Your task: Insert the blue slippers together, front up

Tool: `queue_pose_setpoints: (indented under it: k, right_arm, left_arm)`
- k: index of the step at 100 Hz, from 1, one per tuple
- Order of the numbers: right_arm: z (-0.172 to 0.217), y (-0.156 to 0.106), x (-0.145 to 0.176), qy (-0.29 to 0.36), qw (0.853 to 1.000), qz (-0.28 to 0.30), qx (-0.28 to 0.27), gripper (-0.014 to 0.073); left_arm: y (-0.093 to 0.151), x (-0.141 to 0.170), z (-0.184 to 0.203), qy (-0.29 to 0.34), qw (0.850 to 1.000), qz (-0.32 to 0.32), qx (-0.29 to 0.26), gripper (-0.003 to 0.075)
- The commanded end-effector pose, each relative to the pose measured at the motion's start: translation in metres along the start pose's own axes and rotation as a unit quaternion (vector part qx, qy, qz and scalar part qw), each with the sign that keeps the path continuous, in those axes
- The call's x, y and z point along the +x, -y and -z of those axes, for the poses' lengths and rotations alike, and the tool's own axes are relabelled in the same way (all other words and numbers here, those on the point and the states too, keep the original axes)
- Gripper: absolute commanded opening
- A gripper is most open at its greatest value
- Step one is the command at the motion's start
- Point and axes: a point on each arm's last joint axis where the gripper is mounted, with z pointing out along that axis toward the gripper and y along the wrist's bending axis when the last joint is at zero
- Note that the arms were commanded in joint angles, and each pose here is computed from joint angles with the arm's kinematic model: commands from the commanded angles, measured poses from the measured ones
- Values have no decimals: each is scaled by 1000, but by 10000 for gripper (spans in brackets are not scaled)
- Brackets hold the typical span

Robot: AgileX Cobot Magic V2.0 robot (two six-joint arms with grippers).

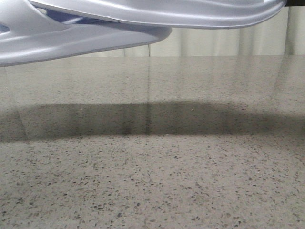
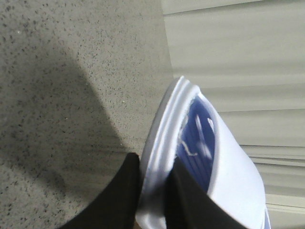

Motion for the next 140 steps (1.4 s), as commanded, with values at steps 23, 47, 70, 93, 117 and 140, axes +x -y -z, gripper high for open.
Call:
queue_pose_setpoints:
  k: [23,47,70,93,117,140]
  right_arm:
    - [1,-8,-8,9,999,38,-10,-106]
    - [1,-1,-11,10,999,46,9,-106]
    - [2,3,-14,17,998,50,21,-106]
    - [0,3,-14,15,998,51,23,-106]
    - [0,2,-15,22,998,49,19,-106]
    - [0,1,-15,28,999,44,13,-107]
  left_arm:
    - [15,9,1,-54,998,-5,38,15]
    - [14,7,1,-46,998,-13,29,15]
    - [13,7,1,-42,999,-14,27,15]
    - [13,6,1,-39,999,-14,26,15]
    - [14,7,1,-45,998,-14,28,15]
    - [14,8,1,-49,998,-14,30,15]
